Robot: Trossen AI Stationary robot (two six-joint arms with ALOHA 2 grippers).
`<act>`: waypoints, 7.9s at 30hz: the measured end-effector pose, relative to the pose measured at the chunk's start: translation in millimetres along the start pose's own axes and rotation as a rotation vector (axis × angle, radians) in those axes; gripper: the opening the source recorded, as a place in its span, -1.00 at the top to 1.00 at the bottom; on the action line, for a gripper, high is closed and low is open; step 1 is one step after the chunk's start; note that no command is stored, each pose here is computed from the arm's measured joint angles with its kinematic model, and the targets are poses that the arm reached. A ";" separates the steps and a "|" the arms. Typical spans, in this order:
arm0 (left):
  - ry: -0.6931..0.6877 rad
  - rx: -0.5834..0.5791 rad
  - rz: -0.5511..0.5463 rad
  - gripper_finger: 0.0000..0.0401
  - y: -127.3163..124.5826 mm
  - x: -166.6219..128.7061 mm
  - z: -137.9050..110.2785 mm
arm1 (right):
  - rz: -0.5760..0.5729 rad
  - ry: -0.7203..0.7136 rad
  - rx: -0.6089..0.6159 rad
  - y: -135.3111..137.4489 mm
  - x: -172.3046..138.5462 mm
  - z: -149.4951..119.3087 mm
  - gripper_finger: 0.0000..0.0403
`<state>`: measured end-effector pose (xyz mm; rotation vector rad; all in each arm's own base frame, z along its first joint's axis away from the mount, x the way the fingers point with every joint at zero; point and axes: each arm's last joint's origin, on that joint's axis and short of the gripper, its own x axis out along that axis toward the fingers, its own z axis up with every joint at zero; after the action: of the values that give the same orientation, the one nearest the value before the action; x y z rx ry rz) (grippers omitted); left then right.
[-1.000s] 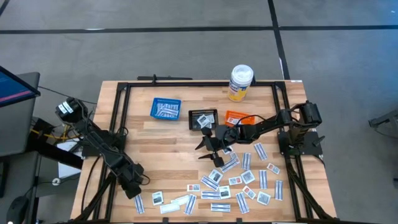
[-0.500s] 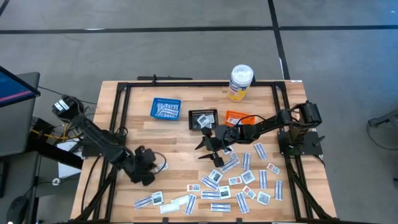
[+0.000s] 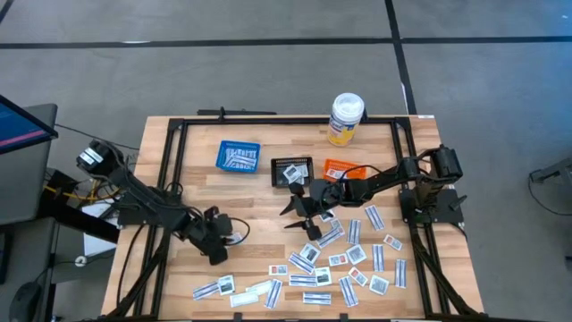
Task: Pick & Place First Aid Supplies
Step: Put the ointment pack into the orange bin
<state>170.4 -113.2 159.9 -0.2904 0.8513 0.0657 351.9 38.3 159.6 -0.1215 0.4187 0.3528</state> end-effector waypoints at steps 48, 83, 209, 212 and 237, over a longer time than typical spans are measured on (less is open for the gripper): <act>-0.608 0.336 0.430 0.96 36.4 27.4 84.7 | -0.287 -0.103 0.356 -32.5 -8.0 3.7 0.00; -0.741 0.403 0.450 0.98 37.7 50.2 95.9 | -0.369 -0.065 0.333 -39.0 -10.1 -0.7 0.96; -0.701 0.377 0.029 0.91 43.7 56.6 99.1 | -0.175 0.115 -0.068 -9.4 -6.8 4.2 1.00; -0.700 0.377 0.028 0.96 43.7 56.6 99.1 | -0.178 0.118 -0.063 -9.4 -6.9 4.0 1.00; -0.693 0.372 0.045 0.90 45.5 57.2 98.8 | -0.264 0.258 -0.029 -12.3 -9.9 -8.8 1.00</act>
<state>272.5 -45.4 168.2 0.1066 0.1704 0.0436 344.5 22.1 156.2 -0.2495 0.6454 0.0820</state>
